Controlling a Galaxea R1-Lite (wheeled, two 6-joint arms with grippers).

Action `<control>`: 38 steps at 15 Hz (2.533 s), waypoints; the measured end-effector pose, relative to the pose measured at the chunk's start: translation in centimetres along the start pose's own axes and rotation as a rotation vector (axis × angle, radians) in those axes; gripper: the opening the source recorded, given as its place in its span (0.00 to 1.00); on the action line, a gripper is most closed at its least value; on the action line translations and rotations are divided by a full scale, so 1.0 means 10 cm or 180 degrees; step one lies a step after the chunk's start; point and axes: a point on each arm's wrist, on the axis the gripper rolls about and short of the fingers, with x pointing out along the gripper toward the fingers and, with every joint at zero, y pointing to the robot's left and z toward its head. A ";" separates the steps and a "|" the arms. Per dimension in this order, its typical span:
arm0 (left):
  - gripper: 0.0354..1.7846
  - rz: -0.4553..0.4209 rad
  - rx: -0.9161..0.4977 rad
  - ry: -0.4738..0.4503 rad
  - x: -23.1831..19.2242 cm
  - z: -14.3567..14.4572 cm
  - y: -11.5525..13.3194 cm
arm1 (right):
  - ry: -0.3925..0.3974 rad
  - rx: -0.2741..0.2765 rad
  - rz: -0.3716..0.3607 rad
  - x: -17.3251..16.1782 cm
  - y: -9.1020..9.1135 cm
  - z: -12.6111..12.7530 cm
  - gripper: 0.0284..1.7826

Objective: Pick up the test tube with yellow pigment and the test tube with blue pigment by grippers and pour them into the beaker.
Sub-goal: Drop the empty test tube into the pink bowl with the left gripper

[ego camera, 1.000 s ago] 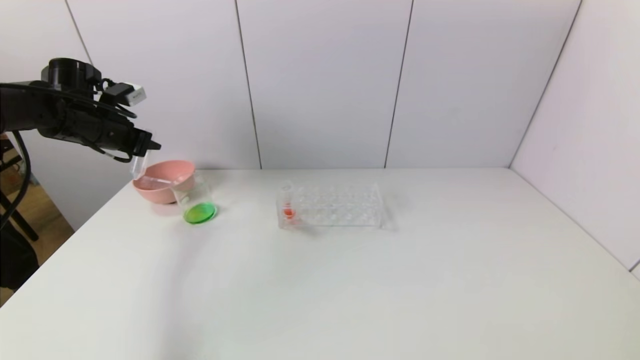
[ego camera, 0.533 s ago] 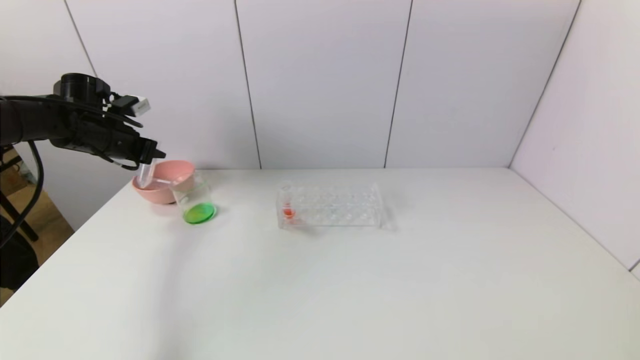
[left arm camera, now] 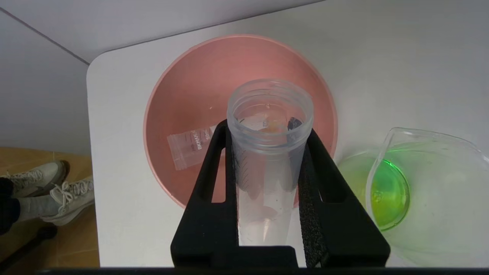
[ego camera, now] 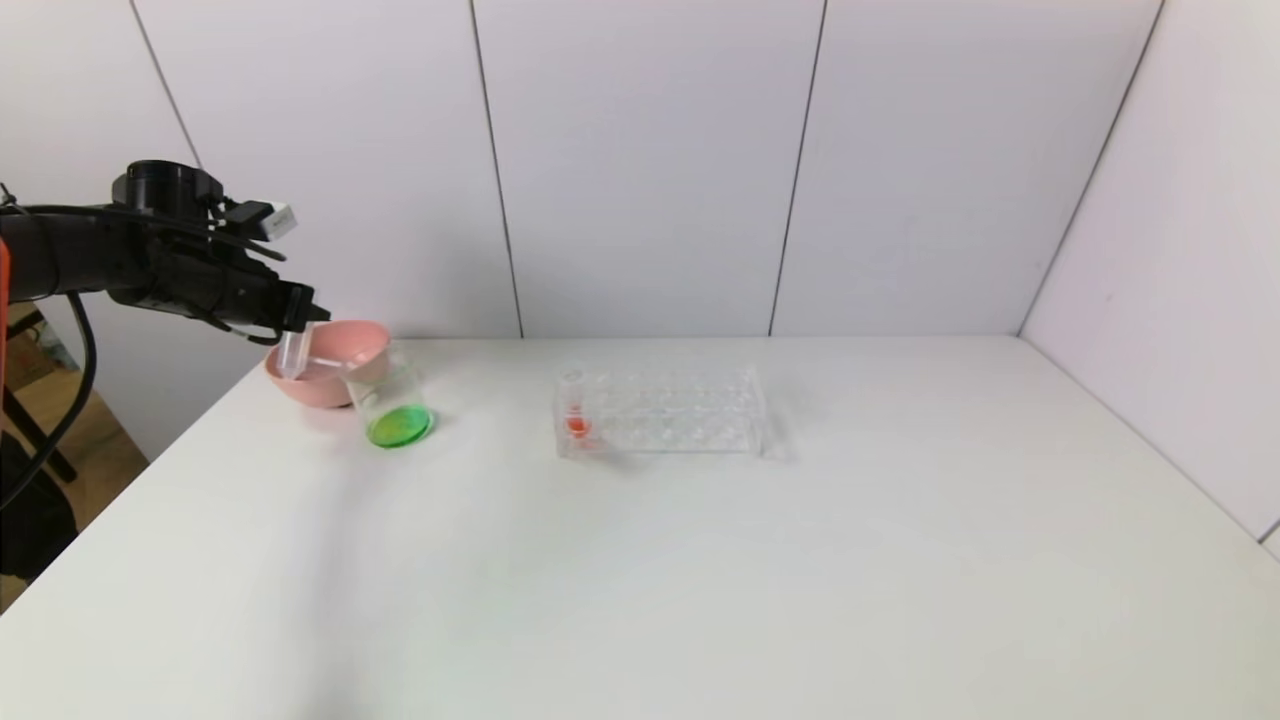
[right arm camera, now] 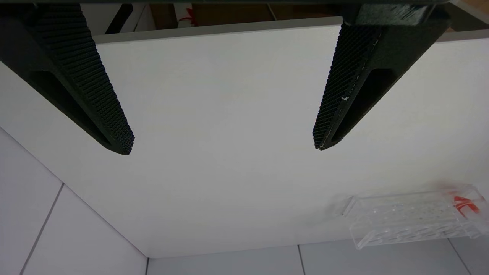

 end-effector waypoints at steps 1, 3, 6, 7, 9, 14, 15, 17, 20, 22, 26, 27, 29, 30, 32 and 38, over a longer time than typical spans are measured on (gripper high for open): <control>0.24 0.0004 0.0005 -0.0011 0.01 0.00 0.00 | -0.0001 0.0001 0.0000 0.00 0.00 0.00 0.96; 0.24 0.0024 0.0036 -0.0102 0.02 0.03 0.00 | -0.0001 0.0000 0.0000 0.00 0.00 0.00 0.96; 0.24 0.0084 0.0018 -0.0270 0.03 0.08 0.03 | -0.0001 0.0000 0.0000 0.00 0.00 0.00 0.96; 0.24 0.0102 0.0006 -0.0337 0.04 0.10 0.04 | -0.0001 0.0001 0.0000 0.00 0.00 0.00 0.96; 0.24 0.0131 0.0001 -0.0463 0.07 0.12 0.05 | -0.0001 0.0000 0.0000 0.00 0.00 0.00 0.96; 0.24 0.0191 -0.0106 -0.0807 0.22 0.15 0.09 | -0.0001 0.0000 0.0000 0.00 0.00 0.00 0.96; 0.24 0.0188 -0.0118 -0.0803 0.25 0.14 0.09 | -0.0001 0.0001 0.0000 0.00 0.00 0.00 0.96; 0.24 0.0182 -0.0172 -0.0796 0.29 0.11 0.10 | -0.0001 0.0001 0.0000 0.00 0.00 0.00 0.96; 0.24 0.0160 -0.0241 -0.0877 0.36 0.11 0.08 | -0.0001 0.0001 0.0001 0.00 0.00 0.00 0.96; 0.24 0.0153 -0.0250 -0.0861 0.40 0.09 0.08 | 0.0000 0.0000 0.0003 0.00 0.00 0.00 0.96; 0.24 0.0134 -0.0292 -0.0859 0.44 0.07 0.06 | 0.0000 0.0000 0.0000 0.00 0.00 0.00 0.96; 0.25 0.0130 -0.0296 -0.0853 0.45 0.07 0.06 | -0.0001 0.0000 0.0000 0.00 0.00 0.00 0.96; 0.31 0.0133 -0.0299 -0.0853 0.46 0.06 0.06 | -0.0001 -0.0001 0.0000 0.00 0.00 0.00 0.96; 0.36 0.0132 -0.0301 -0.0848 0.46 0.06 0.06 | 0.0000 0.0000 0.0000 0.00 0.00 0.00 0.96; 0.51 0.0131 -0.0298 -0.0847 0.47 0.06 0.07 | 0.0000 0.0000 0.0000 0.00 0.00 0.00 0.96; 0.95 0.0137 -0.0300 -0.0850 0.46 0.06 0.07 | 0.0000 0.0000 0.0003 0.00 0.00 0.00 0.96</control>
